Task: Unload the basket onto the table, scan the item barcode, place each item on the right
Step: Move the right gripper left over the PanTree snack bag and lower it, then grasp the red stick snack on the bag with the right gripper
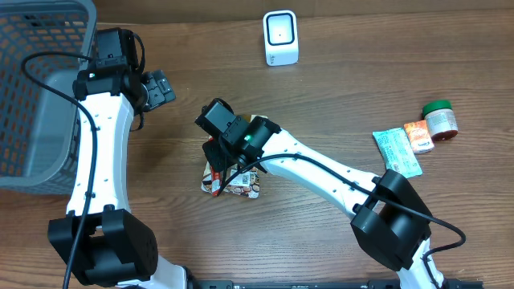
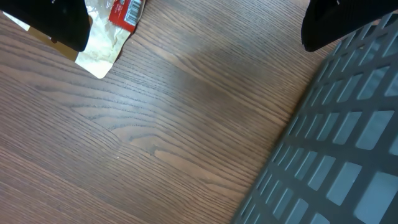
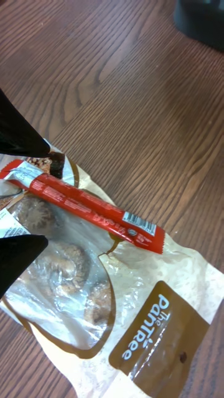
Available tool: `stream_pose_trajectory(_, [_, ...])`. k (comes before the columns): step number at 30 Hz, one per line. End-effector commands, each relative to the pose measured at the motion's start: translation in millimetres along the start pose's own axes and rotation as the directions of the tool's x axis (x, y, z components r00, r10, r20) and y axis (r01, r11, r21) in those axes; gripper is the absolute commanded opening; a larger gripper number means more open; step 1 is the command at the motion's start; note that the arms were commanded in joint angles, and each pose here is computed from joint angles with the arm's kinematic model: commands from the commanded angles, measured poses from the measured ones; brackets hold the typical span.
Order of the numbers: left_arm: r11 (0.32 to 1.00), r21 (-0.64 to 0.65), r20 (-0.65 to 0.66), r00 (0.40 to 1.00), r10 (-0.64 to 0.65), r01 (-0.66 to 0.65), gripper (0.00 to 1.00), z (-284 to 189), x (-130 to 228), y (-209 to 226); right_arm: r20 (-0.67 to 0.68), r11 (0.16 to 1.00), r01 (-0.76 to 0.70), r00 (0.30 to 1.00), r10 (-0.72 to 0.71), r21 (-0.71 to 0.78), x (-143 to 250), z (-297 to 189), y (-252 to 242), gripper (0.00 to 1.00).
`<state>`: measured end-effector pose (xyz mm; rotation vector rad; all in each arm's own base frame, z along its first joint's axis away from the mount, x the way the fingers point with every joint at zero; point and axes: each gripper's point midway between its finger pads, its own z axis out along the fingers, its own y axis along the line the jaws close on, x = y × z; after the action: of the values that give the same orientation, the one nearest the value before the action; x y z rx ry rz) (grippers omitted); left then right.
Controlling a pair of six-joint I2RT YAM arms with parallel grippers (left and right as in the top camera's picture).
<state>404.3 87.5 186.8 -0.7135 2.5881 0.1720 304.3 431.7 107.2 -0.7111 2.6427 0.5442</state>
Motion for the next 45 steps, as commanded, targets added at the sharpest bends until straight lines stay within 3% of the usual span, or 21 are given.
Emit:
stream_pose_trajectory(1, [1.000,-0.007,0.021,1.000,0.011,-0.011,1.00,-4,-6,2,0.030,1.000,-0.002,1.000,0.002,-0.002,-8,-5,2,0.42])
stream_pose_trajectory(3, [1.000,-0.007,0.021,1.000,0.011,-0.011,1.00,-4,-6,2,0.031,1.000,-0.002,1.000,0.002,-0.004,-8,-5,2,0.43])
stream_pose_trajectory(4, [1.000,-0.008,0.021,1.000,0.011,-0.011,1.00,-4,-6,2,0.031,1.000,-0.002,1.000,0.002,-0.004,-8,-5,2,0.49])
stream_pose_trajectory(5, [1.000,-0.007,0.021,1.000,0.011,-0.011,1.00,-4,-6,2,0.031,1.000,-0.002,1.000,0.002,-0.004,-8,-5,2,0.58])
stream_pose_trajectory(6, [1.000,-0.008,0.021,1.000,0.011,-0.011,1.00,-4,-6,2,0.030,1.000,-0.003,1.000,0.003,-0.004,-8,-5,2,0.76])
stream_pose_trajectory(8, [1.000,-0.008,0.021,1.000,0.011,-0.011,1.00,-4,-6,2,0.024,1.000,-0.001,1.000,0.002,-0.027,-7,-5,6,0.96])
stream_pose_trajectory(9, [1.000,-0.007,0.021,1.000,0.011,-0.011,1.00,-4,-6,2,0.022,0.999,0.000,1.000,0.001,-0.044,-8,-5,9,1.00])
stream_pose_trajectory(18, [1.000,-0.007,0.021,1.000,0.011,-0.011,1.00,-4,-6,2,0.011,0.998,-0.022,1.000,0.023,-0.059,-5,-5,13,1.00])
stream_pose_trajectory(19, [1.000,-0.007,0.021,1.000,0.011,-0.011,1.00,-4,-6,2,0.014,0.997,-0.043,0.999,0.044,-0.061,-6,-5,14,0.98])
stream_pose_trajectory(22, [1.000,-0.007,0.021,1.000,0.011,-0.011,1.00,-4,-6,2,0.020,0.994,-0.086,0.996,0.088,-0.069,-8,-4,16,0.78])
stream_pose_trajectory(26, [1.000,-0.007,0.021,1.000,0.011,-0.011,1.00,-4,-6,2,0.044,0.992,-0.090,0.995,0.095,-0.087,-13,-3,23,0.27])
stream_pose_trajectory(27, [1.000,-0.007,0.021,1.000,0.011,-0.011,1.00,-4,-6,2,0.048,0.992,-0.089,0.994,0.093,-0.090,-14,-3,24,0.21])
stream_pose_trajectory(41, [1.000,-0.007,0.021,1.000,0.011,-0.011,1.00,-4,-6,2,0.039,0.988,-0.145,0.988,0.147,-0.048,-8,22,15,0.21])
stream_pose_trajectory(45, [1.000,-0.007,0.021,1.000,0.011,-0.011,1.00,-4,-6,2,0.028,0.989,-0.148,0.988,0.149,-0.020,-3,35,8,0.30])
